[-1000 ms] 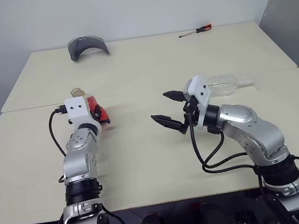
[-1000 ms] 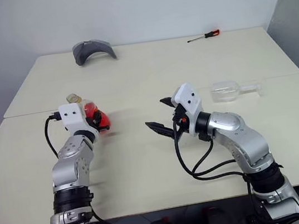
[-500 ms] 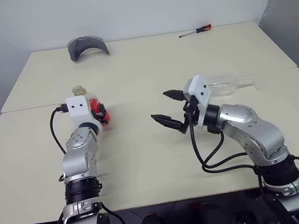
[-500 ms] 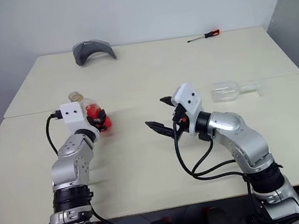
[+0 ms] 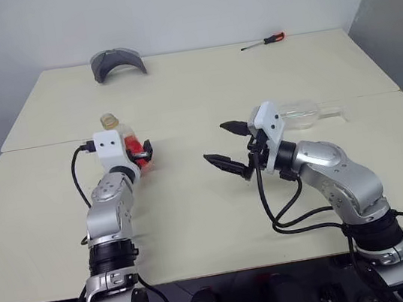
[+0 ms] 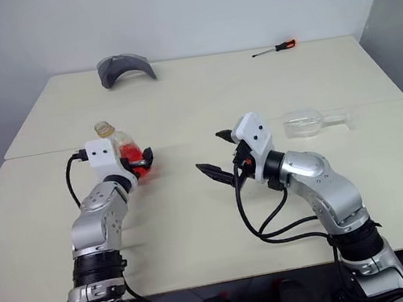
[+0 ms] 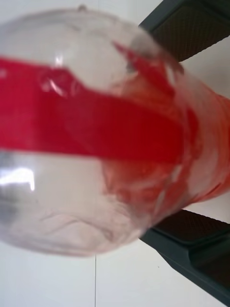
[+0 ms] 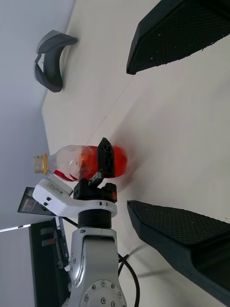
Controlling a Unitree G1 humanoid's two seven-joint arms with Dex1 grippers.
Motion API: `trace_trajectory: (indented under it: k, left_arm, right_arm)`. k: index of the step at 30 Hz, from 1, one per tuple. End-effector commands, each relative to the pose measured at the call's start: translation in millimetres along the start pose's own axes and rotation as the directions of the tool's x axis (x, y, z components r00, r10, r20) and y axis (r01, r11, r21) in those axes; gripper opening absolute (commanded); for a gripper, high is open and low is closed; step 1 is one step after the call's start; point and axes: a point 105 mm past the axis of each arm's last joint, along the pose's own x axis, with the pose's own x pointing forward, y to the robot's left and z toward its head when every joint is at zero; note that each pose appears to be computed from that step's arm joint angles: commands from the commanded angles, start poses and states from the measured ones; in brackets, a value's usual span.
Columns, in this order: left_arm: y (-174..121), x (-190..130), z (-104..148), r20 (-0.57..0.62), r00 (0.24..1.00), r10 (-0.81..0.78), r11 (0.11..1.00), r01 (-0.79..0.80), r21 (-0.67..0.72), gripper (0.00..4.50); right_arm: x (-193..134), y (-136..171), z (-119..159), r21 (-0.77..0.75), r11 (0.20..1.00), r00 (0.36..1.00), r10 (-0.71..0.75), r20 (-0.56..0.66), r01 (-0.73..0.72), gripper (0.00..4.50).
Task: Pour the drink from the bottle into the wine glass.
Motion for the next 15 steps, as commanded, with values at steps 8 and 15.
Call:
trace_trajectory:
  k: [8, 15]
  left_arm:
    - [-7, -27, 1, 0.014, 1.000, -0.010, 1.000, 0.010, -0.006, 4.48]
    - [-16, -53, -11, -0.032, 0.999, -0.038, 0.999, 0.037, -0.016, 4.48]
  right_arm:
    - [-2, 3, 9, -0.024, 1.000, 0.999, 0.000, 0.041, 0.001, 4.50]
    - [-8, 5, 4, -0.004, 1.000, 0.999, -0.012, 0.033, 0.012, 4.50]
